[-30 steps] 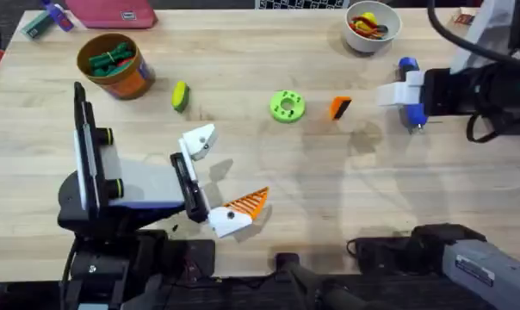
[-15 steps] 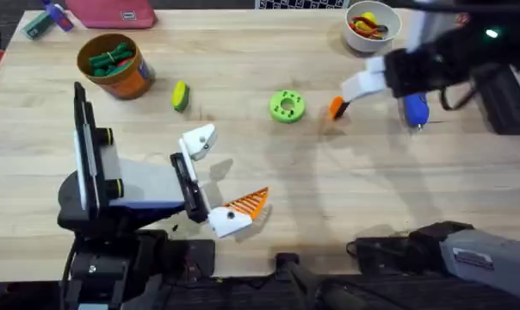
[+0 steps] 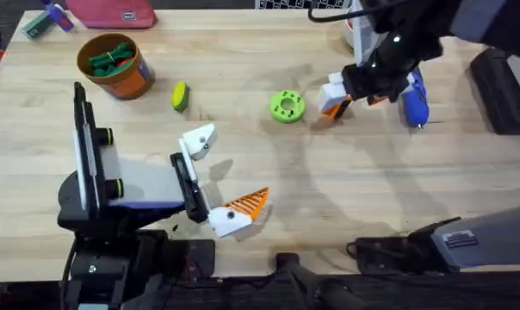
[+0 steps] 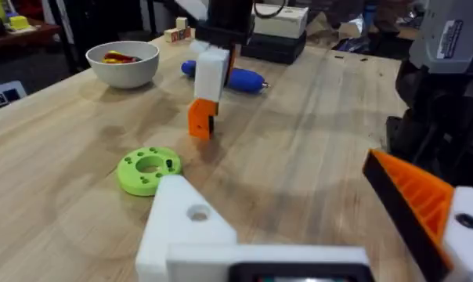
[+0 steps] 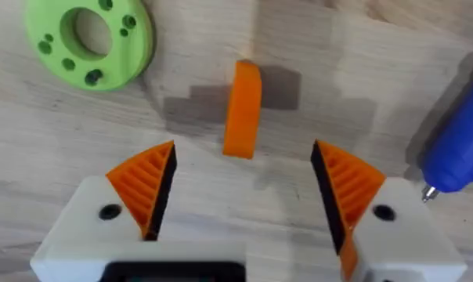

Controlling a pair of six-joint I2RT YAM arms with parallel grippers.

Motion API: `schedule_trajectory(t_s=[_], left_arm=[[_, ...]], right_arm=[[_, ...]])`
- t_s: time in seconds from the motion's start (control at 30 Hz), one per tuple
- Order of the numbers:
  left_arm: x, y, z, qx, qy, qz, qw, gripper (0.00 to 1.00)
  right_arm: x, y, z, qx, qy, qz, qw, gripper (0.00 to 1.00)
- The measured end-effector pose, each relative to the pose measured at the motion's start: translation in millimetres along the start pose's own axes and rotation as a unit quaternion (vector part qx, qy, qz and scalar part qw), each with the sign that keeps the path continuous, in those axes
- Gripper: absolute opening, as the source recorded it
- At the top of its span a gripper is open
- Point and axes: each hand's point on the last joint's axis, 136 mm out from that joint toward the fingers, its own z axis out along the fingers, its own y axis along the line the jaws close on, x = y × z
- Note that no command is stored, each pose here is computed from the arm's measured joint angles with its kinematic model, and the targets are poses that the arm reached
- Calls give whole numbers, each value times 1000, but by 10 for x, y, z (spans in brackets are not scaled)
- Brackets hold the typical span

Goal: Pick up the gripper from the table and insert it into the empty holder that is missing its gripper. Then pick up a screw, insert it into the mounting hole, and use the screwdriver to tighten it. Finally, clean up the table by picking up the vegetable and placing it into the bucket.

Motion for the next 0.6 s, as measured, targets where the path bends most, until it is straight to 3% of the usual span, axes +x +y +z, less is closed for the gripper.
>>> schedule_trajectory(t_s=[0.2,0.43,0.6], left_arm=[[0,0,0,0,0,0,1000,985],[0,0,0,0,0,0,1000,985],[0,0,0,0,0,0,1000,985]], right_arm=[[33,-2,83,4,39,1,999,991],[-218,12,-2,2,19,6,1000,990],[-197,-35,87,5,35,21,999,878]])
